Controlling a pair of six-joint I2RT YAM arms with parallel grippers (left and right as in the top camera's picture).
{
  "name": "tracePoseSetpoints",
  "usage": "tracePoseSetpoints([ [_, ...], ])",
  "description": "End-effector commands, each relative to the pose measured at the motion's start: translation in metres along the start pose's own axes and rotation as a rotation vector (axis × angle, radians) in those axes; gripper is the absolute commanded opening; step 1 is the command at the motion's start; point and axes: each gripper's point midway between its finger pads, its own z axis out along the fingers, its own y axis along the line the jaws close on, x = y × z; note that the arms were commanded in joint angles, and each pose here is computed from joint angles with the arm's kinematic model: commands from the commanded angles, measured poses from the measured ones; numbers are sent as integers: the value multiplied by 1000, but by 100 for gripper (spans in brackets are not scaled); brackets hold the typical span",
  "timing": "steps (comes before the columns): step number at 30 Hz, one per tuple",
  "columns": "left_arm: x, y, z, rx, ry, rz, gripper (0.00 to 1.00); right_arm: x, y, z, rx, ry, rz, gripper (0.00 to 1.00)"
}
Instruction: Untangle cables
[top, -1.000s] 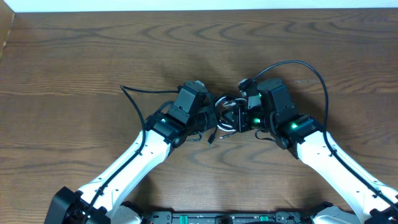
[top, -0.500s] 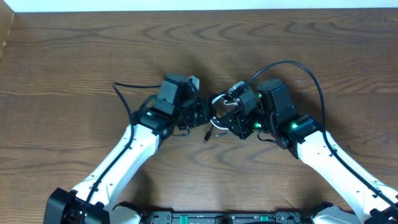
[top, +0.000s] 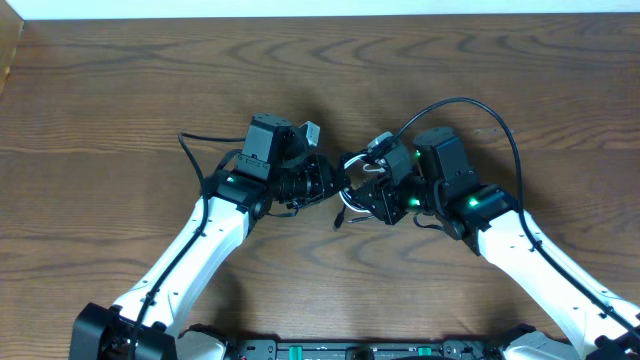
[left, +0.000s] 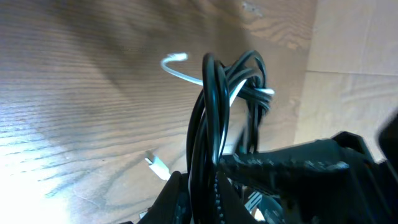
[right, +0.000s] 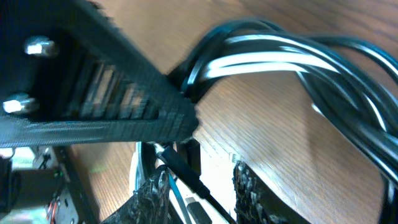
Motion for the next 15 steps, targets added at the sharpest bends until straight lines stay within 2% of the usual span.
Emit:
tracePoseSetpoints([
  [1, 12, -29, -5, 129, 76, 48, 8, -3, -21, 2, 114, -12, 74, 30],
  [5, 12, -46, -8, 211, 98, 54, 7, 4, -34, 9, 160, 13, 141, 30],
  [8, 10, -56, -10, 253, 99, 60, 7, 12, -57, 11, 275, 21, 243, 32],
  [11, 9, -59, -11, 266, 97, 58, 7, 11, -69, 9, 330, -3, 303, 36],
  [15, 8, -60, -11, 268, 94, 61, 7, 3, -79, 0, 343, -50, 383, 38],
])
